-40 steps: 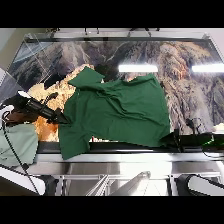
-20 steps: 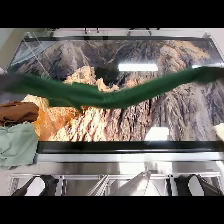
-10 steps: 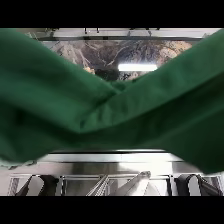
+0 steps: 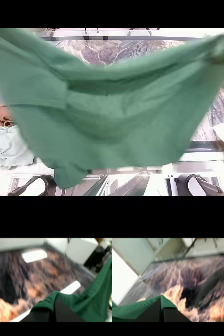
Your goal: Fold the shirts.
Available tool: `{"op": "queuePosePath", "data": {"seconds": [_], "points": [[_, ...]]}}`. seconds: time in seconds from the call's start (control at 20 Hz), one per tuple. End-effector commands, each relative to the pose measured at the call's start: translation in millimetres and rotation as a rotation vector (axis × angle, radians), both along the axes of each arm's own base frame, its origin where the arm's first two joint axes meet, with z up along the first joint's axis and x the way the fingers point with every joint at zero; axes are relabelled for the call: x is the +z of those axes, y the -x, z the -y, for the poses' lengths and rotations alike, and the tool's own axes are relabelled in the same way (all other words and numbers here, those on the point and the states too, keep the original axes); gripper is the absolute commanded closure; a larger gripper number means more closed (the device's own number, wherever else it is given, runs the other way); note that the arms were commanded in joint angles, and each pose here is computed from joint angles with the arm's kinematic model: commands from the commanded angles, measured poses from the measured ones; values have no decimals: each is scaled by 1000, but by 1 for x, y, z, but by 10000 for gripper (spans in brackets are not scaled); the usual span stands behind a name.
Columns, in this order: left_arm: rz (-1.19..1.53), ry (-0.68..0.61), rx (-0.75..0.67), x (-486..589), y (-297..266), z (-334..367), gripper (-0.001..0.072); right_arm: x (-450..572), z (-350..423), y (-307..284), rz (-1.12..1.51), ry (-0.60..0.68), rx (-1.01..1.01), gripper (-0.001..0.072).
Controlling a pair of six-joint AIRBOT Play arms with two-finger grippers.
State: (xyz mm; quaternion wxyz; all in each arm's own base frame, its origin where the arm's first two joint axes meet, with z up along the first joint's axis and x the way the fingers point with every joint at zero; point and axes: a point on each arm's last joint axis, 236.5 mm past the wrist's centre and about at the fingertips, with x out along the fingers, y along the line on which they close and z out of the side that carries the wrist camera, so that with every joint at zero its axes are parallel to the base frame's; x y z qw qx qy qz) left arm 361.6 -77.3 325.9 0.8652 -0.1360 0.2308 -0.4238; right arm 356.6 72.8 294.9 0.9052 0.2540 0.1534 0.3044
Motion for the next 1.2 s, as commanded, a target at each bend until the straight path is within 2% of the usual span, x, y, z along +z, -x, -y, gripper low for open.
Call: {"op": "queuePosePath", "data": {"seconds": [0.0, 0.15, 0.3, 0.7, 0.85, 1.15], "points": [[-383, -174, -7, -168, -51, -2, 680, -125, 0, -42, -264, -58, -35, 697], [-628, -92, -2, -255, -73, -16, 680, -215, 4, -66, -450, -73, -42, 697], [-736, -55, 8, -310, -91, -25, 680, -271, 10, -90, -534, -114, -75, 697], [-626, -63, 96, -329, -196, -34, 680, -270, 38, -182, -367, -226, -138, 697], [-520, -3, 120, -300, -225, -30, 679, -248, 44, -205, -300, -220, -134, 697], [-588, -35, 163, -350, -219, -38, 679, -299, 43, -204, -387, -162, -110, 697]]}}
